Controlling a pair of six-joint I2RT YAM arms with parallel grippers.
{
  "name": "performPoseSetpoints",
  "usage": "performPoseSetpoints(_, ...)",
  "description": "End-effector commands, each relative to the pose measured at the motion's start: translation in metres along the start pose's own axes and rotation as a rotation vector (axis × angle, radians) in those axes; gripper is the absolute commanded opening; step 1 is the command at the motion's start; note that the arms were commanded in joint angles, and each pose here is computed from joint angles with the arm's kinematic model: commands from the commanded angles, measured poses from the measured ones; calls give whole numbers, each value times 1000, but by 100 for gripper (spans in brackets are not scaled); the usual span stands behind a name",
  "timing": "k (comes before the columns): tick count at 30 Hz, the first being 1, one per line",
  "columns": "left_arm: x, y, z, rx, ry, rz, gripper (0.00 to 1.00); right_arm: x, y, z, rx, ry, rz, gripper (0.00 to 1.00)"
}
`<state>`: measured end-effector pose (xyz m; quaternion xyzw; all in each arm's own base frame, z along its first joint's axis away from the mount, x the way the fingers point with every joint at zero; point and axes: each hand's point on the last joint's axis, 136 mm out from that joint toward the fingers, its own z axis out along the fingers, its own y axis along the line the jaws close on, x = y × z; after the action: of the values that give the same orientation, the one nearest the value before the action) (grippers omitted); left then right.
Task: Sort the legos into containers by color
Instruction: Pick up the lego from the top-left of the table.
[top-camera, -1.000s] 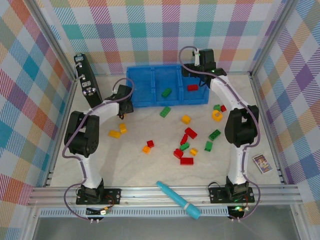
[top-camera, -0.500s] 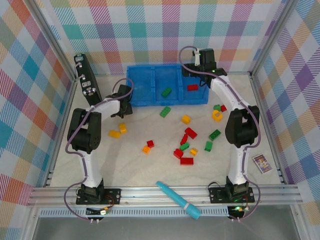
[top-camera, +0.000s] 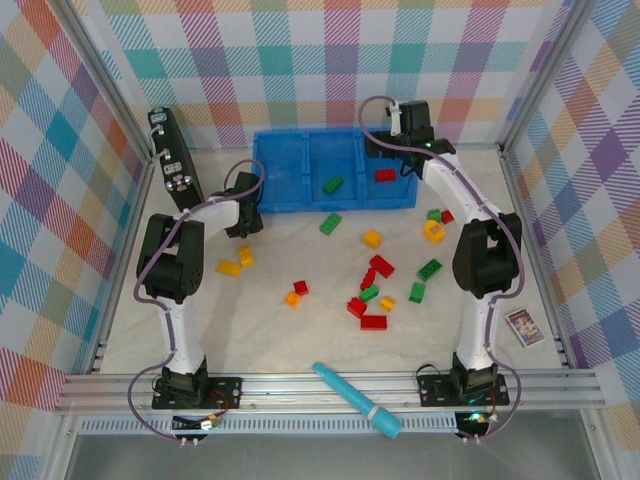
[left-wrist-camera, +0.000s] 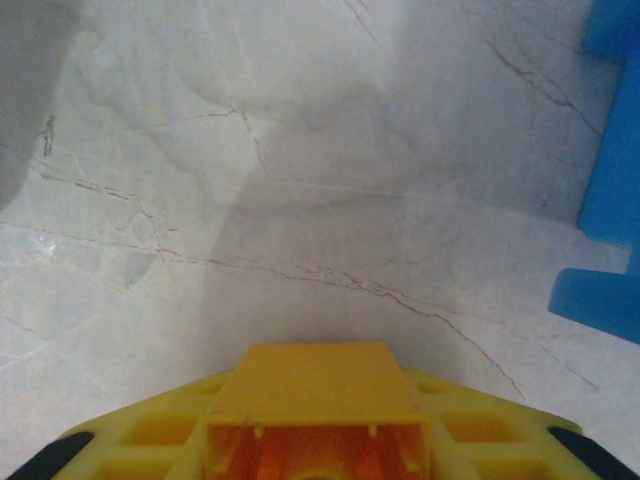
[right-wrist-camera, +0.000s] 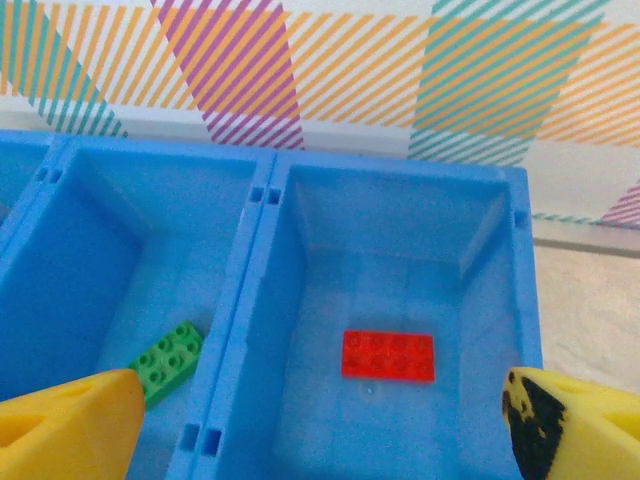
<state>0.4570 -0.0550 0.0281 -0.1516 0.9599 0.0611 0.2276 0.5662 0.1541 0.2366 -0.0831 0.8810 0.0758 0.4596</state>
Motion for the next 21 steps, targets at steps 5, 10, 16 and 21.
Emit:
performPoseSetpoints(5,0,8,-16,29,-25,-10,27,4,-25,-71,85,-20,62,93)
performPoseSetpoints(10,-6,16,-42,33,-65,38,22,68,-53,-104,150,97,180,95)
performPoseSetpoints(16,-20,6,-96,161,-144,32,21,140,-87,-129,156,243,436,96)
performPoseSetpoints(21,-47,-24,-142,307,-219,35,20,166,-99,-139,164,292,504,96)
